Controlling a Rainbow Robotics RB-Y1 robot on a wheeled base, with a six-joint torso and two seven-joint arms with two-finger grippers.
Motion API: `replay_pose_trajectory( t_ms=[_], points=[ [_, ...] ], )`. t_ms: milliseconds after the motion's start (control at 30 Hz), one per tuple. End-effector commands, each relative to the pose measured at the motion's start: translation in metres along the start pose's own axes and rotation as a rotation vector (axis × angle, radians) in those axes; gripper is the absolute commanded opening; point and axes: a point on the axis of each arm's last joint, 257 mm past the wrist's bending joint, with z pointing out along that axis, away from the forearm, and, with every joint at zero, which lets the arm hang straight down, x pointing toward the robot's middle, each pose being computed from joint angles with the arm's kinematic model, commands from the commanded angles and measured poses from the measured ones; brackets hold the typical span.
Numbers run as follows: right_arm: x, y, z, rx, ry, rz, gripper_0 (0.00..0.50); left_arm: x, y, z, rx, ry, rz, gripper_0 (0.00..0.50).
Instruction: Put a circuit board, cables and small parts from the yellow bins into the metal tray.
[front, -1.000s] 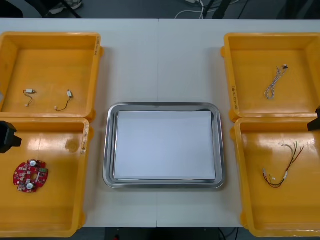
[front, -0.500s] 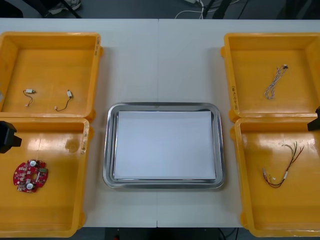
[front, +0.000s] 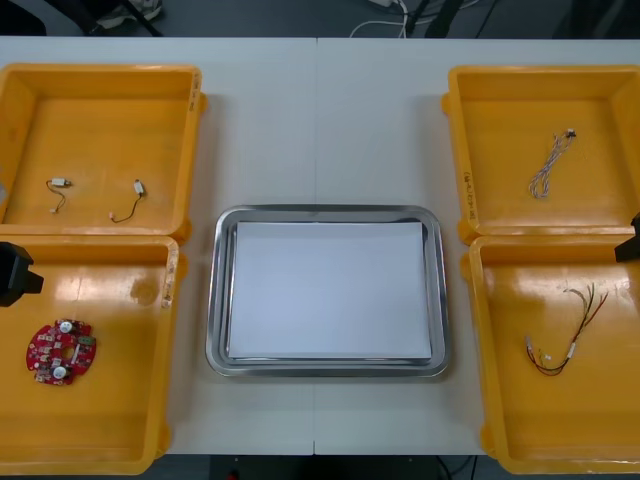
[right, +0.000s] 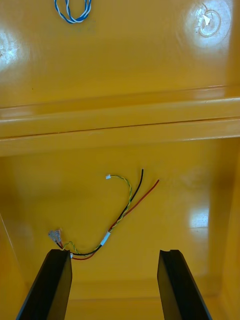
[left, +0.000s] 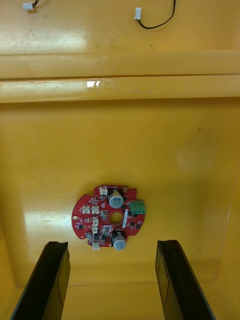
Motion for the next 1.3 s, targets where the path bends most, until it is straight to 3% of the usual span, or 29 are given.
replay_pose_trajectory(
  t_ms=[33,1133,1167,1233,1300],
  points=[
    [-0.018,-0.011,-0.022,0.027,-0.055,0.053,0.500,-0.005,0.017,-0.015,-0.054,-0.028,0.098,0.500],
    [-0.018,-0.011,-0.022,0.027,-0.055,0.053,0.500,-0.005,0.017,-0.015,-0.054,-0.028,0.098,0.500],
    [-0.018,-0.011,-0.022,0.027,-0.055,0.053,0.500,0.017,0.014,0.001,-0.033,0.039,0.079,0.500],
    [-0.018,-0.011,-0.022,0.027,-0.055,0.053,0.500,0.019,0.015,0.003,-0.031,0.044,0.071,0.500],
    [-0.018,-0.011,-0.022,0.027,-0.055,0.053,0.500,0.016,0.021,0.002,-0.053,0.038,0.074,0.500]
  ],
)
